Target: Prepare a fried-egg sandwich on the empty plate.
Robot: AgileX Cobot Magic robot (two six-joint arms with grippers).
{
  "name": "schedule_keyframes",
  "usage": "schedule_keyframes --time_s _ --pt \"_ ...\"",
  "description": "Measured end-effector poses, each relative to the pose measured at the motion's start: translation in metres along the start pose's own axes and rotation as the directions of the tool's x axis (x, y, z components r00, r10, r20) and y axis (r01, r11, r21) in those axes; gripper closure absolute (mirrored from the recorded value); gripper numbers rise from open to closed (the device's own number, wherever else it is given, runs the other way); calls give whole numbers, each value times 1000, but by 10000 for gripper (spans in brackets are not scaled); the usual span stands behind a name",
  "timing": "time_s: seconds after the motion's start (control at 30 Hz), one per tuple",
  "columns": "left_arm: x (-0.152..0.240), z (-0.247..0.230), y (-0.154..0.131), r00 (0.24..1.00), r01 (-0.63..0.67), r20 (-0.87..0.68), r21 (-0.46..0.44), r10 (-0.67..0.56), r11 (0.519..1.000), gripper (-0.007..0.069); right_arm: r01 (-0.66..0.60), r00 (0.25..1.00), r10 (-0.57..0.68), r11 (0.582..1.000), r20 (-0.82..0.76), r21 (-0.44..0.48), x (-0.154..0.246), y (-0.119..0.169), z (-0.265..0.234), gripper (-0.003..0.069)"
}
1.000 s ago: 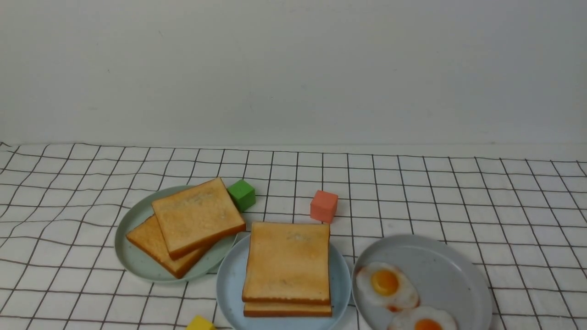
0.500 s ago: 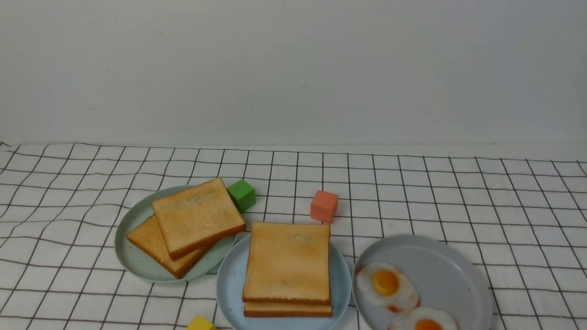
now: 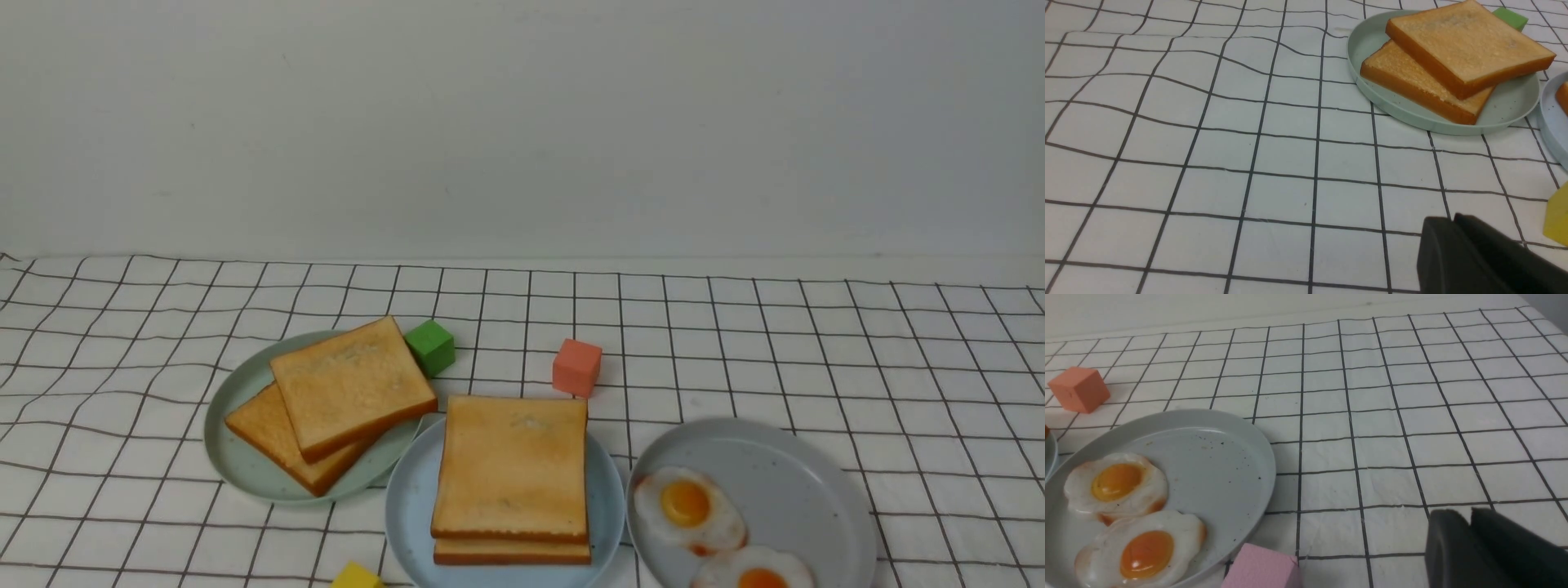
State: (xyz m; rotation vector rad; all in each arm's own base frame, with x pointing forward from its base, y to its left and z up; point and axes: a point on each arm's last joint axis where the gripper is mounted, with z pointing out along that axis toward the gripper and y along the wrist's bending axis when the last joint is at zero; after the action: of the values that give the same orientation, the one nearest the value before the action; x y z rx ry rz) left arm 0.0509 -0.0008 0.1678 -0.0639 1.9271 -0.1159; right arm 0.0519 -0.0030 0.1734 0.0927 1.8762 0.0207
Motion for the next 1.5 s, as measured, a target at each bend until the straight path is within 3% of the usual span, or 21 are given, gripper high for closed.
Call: schedule_keyframes --time_s 1.5 --pt "0 0 0 1000 0 0 0 0 1000 557 3 1000 -3 1000 0 1 0 0 0 508"
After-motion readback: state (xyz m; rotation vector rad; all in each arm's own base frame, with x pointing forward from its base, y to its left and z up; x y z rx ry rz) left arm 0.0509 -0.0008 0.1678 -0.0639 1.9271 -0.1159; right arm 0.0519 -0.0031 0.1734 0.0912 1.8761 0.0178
